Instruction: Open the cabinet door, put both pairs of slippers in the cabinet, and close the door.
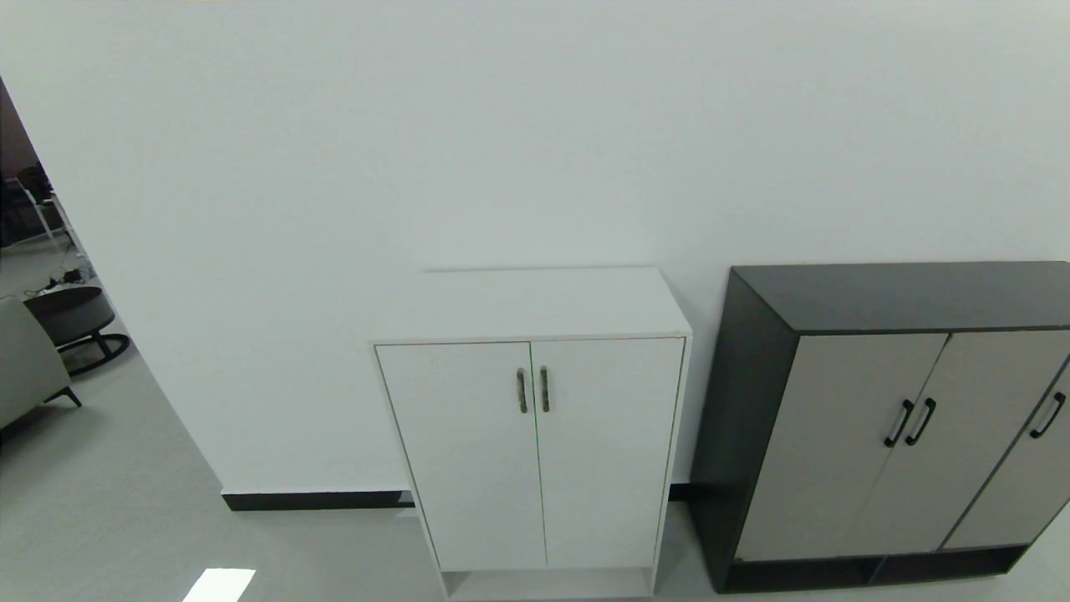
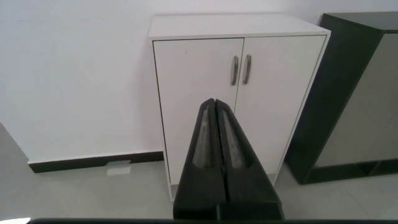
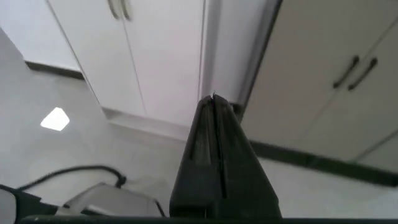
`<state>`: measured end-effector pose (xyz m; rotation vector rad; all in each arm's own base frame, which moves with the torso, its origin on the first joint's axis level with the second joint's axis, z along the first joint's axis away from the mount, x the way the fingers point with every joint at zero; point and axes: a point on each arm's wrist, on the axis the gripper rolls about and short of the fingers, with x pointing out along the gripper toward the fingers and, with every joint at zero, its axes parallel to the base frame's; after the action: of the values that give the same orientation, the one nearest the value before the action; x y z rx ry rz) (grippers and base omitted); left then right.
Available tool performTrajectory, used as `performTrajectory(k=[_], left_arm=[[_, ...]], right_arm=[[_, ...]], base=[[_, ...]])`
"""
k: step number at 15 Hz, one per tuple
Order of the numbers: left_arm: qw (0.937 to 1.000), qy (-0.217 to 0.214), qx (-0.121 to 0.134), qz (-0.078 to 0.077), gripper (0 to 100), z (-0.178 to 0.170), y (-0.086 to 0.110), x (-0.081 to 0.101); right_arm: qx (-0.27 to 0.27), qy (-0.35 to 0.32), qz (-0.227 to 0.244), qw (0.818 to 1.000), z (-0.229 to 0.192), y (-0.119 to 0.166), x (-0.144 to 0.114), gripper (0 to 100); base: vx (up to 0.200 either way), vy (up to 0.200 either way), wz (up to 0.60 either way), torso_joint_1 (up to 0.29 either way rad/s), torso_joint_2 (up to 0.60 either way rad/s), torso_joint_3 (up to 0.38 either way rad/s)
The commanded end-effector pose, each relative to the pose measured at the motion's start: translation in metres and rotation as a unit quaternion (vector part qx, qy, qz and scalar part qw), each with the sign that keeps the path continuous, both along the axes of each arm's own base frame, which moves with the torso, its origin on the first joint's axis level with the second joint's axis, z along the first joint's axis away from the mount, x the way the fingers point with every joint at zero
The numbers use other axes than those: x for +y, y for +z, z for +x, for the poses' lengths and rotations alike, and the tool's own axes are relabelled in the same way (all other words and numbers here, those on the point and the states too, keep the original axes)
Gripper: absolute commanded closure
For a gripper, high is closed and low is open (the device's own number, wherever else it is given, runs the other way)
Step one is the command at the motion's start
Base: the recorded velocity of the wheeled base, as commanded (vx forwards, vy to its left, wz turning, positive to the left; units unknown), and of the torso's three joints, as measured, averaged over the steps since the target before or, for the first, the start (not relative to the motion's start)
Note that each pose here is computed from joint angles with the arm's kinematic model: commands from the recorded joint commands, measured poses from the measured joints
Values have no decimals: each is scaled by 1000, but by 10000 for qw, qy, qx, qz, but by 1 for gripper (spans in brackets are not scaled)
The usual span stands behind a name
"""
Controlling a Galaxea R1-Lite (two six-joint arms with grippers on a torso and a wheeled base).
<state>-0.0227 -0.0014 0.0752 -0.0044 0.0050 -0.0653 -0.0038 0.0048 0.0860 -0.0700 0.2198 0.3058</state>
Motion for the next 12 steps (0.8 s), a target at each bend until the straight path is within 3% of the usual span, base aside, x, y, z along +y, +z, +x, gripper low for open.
performTrajectory(k=[1,4,7,9,12], left_arm=[[10000,-3,6,-2,100,0,0,0],[10000,-3,-1,-2,100,0,0,0],[10000,-3,6,-2,100,0,0,0],[10000,-3,6,-2,100,0,0,0],[10000,-11,6,6,100,0,0,0]], right_arm=[[-383,245,216,9987,-8,-1,-1,100],[-757,-679,167,9947,-13,-1,1,100],[-674,-1529,61,9859,-12,-6,-2,100],[-686,-1608,390,9838,-13,-8,-3,100],[-662,-1509,377,9856,-12,-8,-3,100]], base=[[0,0,0,0,0,0],[0,0,0,0,0,0],[0,0,0,0,0,0],[0,0,0,0,0,0],[0,0,0,0,0,0]])
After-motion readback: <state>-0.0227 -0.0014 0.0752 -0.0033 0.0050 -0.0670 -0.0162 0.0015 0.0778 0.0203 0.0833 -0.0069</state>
